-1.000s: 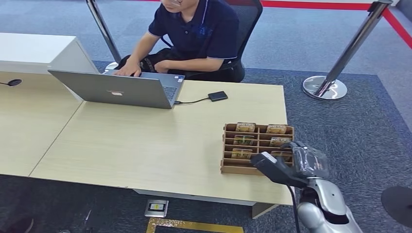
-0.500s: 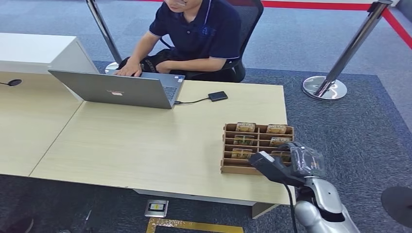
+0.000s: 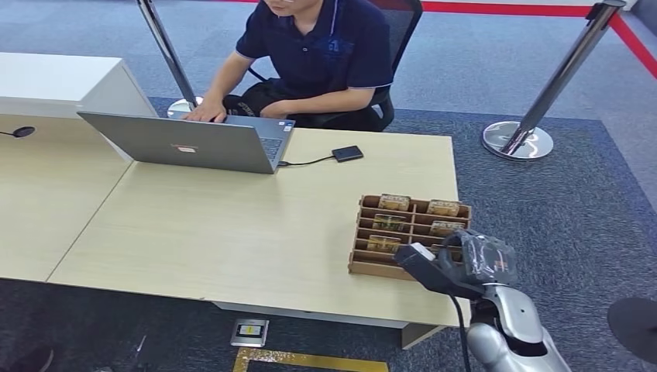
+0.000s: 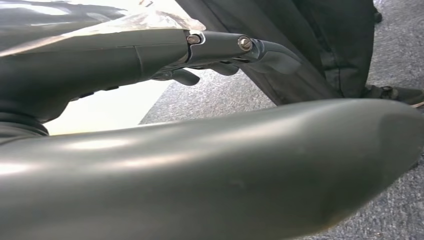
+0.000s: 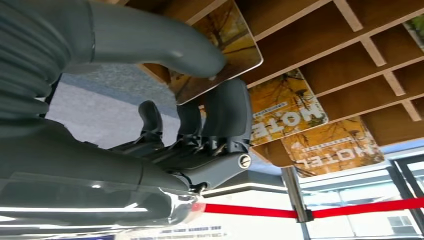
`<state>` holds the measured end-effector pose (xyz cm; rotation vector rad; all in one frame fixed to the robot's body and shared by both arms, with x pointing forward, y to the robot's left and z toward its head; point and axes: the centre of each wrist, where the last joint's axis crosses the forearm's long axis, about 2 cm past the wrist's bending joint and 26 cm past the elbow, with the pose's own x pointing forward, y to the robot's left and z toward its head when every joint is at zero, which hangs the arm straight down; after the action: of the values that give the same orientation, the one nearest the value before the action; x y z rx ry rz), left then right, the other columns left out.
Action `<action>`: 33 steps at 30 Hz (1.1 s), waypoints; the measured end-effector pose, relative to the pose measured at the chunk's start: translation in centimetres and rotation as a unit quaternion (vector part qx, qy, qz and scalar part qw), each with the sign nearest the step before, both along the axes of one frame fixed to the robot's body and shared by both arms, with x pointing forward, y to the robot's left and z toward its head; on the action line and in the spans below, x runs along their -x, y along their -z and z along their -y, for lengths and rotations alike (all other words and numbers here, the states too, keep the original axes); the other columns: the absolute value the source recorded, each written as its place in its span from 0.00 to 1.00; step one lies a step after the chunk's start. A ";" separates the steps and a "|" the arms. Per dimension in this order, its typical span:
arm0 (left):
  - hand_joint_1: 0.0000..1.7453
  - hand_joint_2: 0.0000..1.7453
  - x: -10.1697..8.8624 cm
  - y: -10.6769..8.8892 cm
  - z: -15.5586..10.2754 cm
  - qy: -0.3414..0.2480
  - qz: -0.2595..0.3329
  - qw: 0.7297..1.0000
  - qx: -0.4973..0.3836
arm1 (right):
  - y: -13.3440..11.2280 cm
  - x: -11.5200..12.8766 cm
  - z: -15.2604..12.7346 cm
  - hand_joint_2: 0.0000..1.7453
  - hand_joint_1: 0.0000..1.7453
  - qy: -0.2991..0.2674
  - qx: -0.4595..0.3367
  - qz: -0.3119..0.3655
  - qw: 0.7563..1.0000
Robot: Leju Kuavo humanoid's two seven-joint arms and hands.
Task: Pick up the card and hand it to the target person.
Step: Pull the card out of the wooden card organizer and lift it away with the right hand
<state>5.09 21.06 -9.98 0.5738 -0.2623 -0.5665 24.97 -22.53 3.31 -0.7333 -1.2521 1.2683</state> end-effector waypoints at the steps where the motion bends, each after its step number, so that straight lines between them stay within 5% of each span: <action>1: 0.00 0.00 0.0 0.0 0.0 0.000 0.000 1.000 0.000 | 0.0 0.0 0.0 1.00 0.61 0.000 0.000 0.000 1.000; 12: 0.00 0.00 0.0 0.0 0.0 0.000 0.001 1.000 -0.001 | 0.1 0.1 0.1 1.00 0.61 -0.002 0.003 -0.003 1.000; 26: 0.00 0.00 0.0 0.0 0.0 -0.004 0.001 1.000 -0.001 | 0.1 0.2 0.0 1.00 0.84 -0.007 0.005 -0.005 1.000; 33: 0.00 0.00 0.0 0.0 0.0 -0.004 0.002 1.000 -0.001 | 0.1 0.2 -0.1 1.00 0.87 -0.011 0.006 -0.005 1.000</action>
<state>5.09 21.08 -9.97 0.5782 -0.2619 -0.5575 24.78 -22.44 3.17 -0.7242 -1.2484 1.2964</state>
